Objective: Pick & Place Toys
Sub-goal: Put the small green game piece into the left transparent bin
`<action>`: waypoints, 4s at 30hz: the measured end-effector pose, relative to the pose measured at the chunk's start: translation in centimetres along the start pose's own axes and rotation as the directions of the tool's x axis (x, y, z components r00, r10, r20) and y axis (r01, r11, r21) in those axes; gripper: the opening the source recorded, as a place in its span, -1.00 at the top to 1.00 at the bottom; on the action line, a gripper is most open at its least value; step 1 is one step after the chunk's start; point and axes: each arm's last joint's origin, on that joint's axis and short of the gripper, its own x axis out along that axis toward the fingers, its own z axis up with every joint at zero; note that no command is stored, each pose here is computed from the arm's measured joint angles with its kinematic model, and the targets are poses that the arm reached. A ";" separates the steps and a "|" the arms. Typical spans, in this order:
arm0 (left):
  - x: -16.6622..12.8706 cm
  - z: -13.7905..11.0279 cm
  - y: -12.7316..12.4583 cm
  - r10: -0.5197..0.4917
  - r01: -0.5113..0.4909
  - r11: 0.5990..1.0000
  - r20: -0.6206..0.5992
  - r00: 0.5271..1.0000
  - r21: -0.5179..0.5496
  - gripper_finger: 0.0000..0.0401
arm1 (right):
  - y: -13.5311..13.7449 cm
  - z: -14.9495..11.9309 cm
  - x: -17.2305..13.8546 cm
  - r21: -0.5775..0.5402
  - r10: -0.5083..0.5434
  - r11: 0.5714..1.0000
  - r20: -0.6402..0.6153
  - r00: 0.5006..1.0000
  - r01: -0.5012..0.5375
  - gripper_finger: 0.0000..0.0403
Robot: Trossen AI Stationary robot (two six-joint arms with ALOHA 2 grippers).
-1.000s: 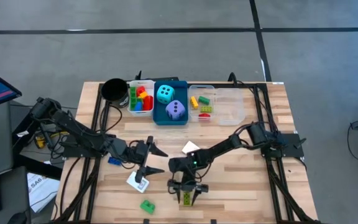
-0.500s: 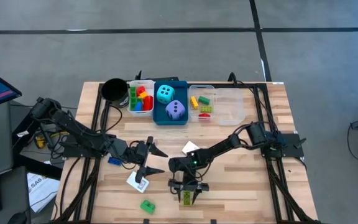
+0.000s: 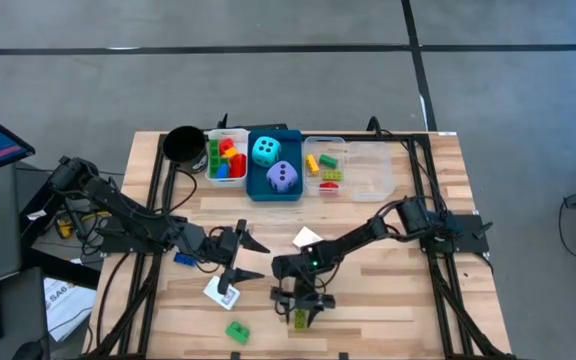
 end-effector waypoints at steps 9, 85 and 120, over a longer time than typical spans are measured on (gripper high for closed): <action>0.0 -0.3 0.1 0.008 -0.008 1.000 -0.033 0.999 0.009 -0.50 | 0.2 -0.1 0.1 0.009 0.006 1.000 -0.018 1.000 -0.006 -0.34; -14.8 3.7 2.6 0.045 -0.023 0.983 -0.123 0.991 0.180 -0.50 | -2.7 11.0 -8.9 0.443 -0.647 0.639 -0.132 0.751 0.628 0.32; -13.9 1.3 3.4 0.285 -0.239 0.955 -0.311 0.907 0.176 -0.50 | -1.8 0.3 -24.2 -0.101 -0.265 -0.843 -0.776 -0.572 0.528 0.31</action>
